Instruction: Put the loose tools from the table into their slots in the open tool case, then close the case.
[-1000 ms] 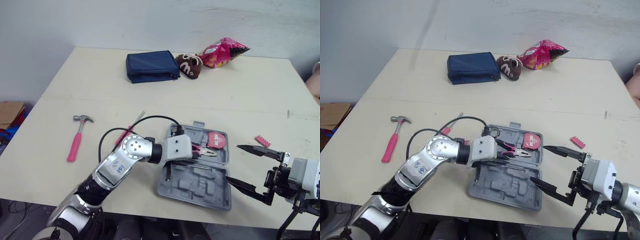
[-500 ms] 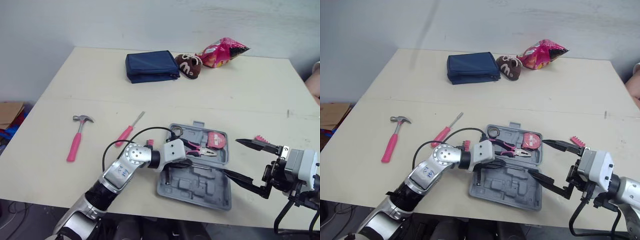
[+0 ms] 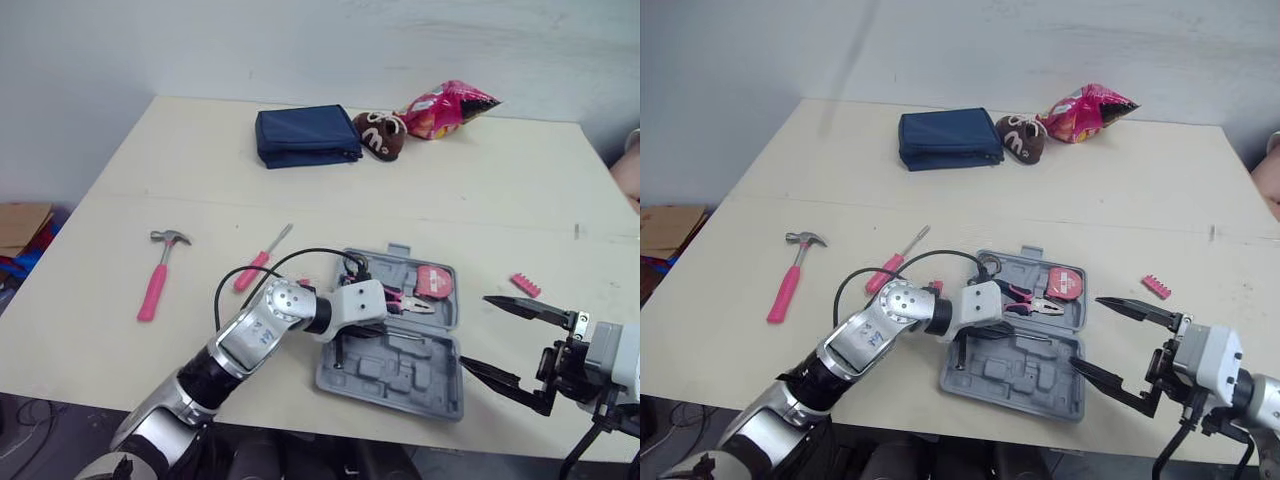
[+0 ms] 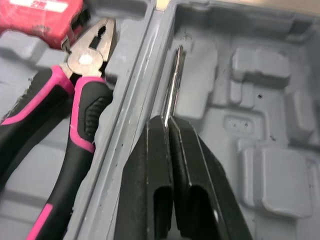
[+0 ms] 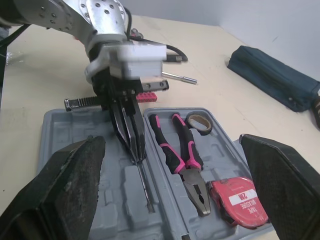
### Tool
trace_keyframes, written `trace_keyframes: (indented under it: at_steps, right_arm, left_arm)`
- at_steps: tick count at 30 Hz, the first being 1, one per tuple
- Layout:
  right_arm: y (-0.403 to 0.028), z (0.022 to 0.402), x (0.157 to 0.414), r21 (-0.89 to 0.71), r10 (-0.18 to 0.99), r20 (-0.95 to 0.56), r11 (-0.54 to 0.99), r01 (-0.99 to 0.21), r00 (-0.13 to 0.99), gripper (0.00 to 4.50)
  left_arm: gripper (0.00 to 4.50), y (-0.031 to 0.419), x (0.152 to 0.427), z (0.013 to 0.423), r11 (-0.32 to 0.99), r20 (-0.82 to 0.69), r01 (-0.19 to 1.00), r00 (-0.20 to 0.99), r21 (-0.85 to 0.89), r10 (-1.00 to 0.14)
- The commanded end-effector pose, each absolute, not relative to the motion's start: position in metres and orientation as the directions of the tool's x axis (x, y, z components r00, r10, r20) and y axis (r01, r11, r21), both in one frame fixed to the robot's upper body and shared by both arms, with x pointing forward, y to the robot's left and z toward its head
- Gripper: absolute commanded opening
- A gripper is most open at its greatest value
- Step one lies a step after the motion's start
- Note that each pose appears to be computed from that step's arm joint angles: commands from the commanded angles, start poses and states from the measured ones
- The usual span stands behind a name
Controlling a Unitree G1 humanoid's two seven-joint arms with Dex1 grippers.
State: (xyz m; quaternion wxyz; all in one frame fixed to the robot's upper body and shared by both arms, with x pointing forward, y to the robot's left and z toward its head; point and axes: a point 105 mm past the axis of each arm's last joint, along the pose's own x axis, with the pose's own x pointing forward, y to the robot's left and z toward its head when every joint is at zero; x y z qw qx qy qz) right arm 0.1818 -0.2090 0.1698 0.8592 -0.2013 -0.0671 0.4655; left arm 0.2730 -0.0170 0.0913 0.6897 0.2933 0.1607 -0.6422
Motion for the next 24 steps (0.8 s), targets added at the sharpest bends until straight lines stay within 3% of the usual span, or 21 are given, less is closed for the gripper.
trace_keyframes:
  at_steps: [1,5,9,14,17,20,23,24]
  right_arm:
    - [-0.211,0.172,0.177,-0.440,0.827,-0.062,0.480,-0.759,0.558,4.50]
    - [-0.213,0.169,0.175,-0.442,0.824,-0.062,0.483,-0.756,0.563,4.50]
    - [-0.222,0.163,0.172,-0.443,0.807,-0.066,0.503,-0.742,0.587,4.50]
    - [-0.240,0.157,0.168,-0.451,0.786,-0.088,0.516,-0.728,0.612,4.50]
    - [-0.261,0.156,0.163,-0.464,0.757,-0.111,0.533,-0.707,0.643,4.50]
    - [-0.290,0.155,0.156,-0.486,0.709,-0.144,0.557,-0.674,0.690,4.50]
    - [-0.321,0.154,0.150,-0.515,0.647,-0.166,0.587,-0.624,0.745,4.50]
    - [-0.331,0.154,0.148,-0.529,0.623,-0.169,0.597,-0.603,0.764,4.50]
  left_arm:
    - [0.07,0.006,0.267,0.040,0.049,-0.758,0.996,0.084,0.069,-0.646]
    - [0.07,-0.001,0.267,0.046,0.024,-0.718,0.995,0.084,0.094,-0.691]
    - [0.07,-0.017,0.257,0.108,-0.065,-0.385,0.977,0.019,0.202,-0.923]
    - [0.07,0.023,0.245,0.148,-0.106,-0.163,0.944,-0.056,0.313,-0.985]
    - [0.07,0.056,0.237,0.151,-0.130,-0.164,0.927,-0.075,0.353,-0.984]
    - [0.07,0.091,0.245,0.153,-0.006,-0.165,0.945,0.050,0.326,-0.985]
    - [0.90,0.139,0.260,0.154,0.202,-0.181,0.922,0.272,0.331,-0.945]
    - [1.36,0.157,0.265,0.154,0.265,-0.196,0.902,0.344,0.340,-0.918]
